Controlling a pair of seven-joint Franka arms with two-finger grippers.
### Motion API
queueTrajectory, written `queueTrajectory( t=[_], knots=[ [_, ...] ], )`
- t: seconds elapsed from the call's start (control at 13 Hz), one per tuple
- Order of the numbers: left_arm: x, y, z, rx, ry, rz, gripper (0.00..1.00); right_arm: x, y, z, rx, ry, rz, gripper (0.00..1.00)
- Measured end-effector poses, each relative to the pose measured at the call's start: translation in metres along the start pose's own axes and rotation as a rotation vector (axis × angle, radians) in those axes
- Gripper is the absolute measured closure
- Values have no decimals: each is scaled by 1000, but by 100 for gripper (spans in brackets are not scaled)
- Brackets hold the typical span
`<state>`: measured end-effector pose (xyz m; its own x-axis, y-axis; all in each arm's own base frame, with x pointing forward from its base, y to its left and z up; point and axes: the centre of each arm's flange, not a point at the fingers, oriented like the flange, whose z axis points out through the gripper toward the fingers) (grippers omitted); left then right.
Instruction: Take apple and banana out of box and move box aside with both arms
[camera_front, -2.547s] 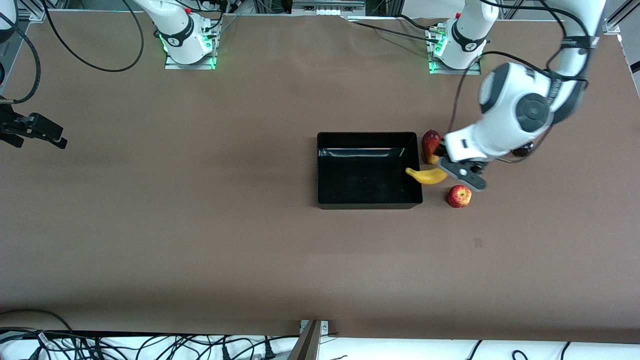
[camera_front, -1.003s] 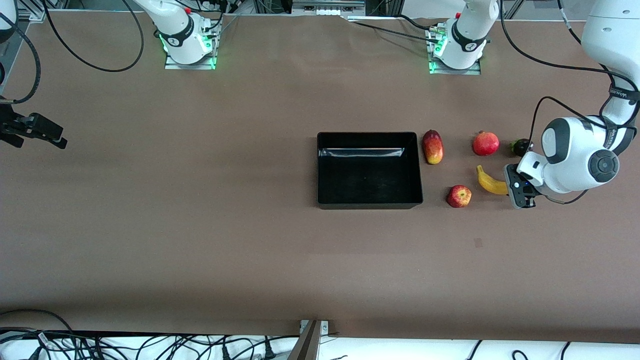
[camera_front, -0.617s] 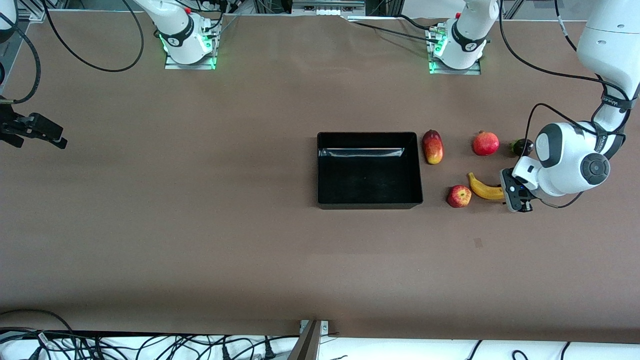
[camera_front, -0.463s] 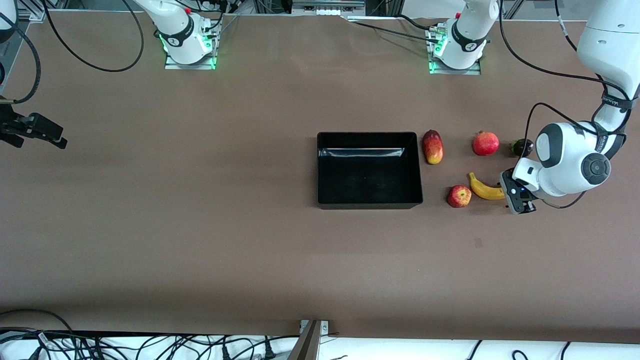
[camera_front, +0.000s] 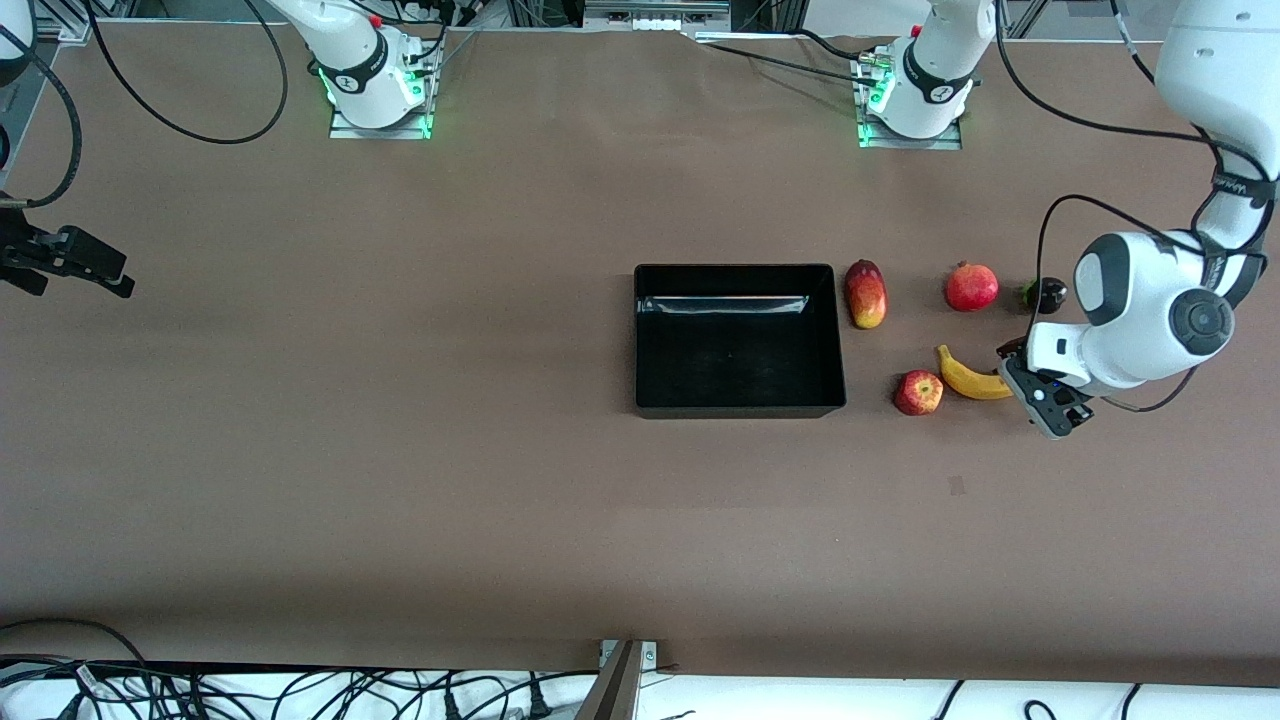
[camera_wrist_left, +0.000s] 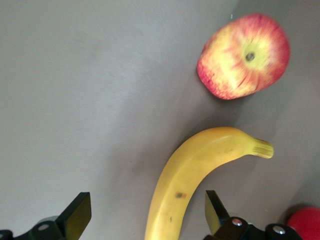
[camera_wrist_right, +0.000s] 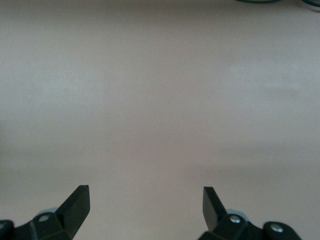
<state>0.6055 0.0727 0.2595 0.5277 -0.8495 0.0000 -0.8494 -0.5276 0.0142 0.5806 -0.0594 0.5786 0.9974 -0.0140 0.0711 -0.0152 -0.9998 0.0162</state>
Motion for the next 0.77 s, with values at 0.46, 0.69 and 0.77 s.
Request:
queueTrajectory(
  t=[0.46,0.69,0.77],
  knots=[
    [49,55,-162,70,-71,58,0,0,0,0,0,0,0,0],
    [53,76,-238,70,-108,-52,0,0,0,0,0,0,0,0],
    [51,79,-258,76,-110,-104,0,0,0,0,0,0,0,0]
  ],
)
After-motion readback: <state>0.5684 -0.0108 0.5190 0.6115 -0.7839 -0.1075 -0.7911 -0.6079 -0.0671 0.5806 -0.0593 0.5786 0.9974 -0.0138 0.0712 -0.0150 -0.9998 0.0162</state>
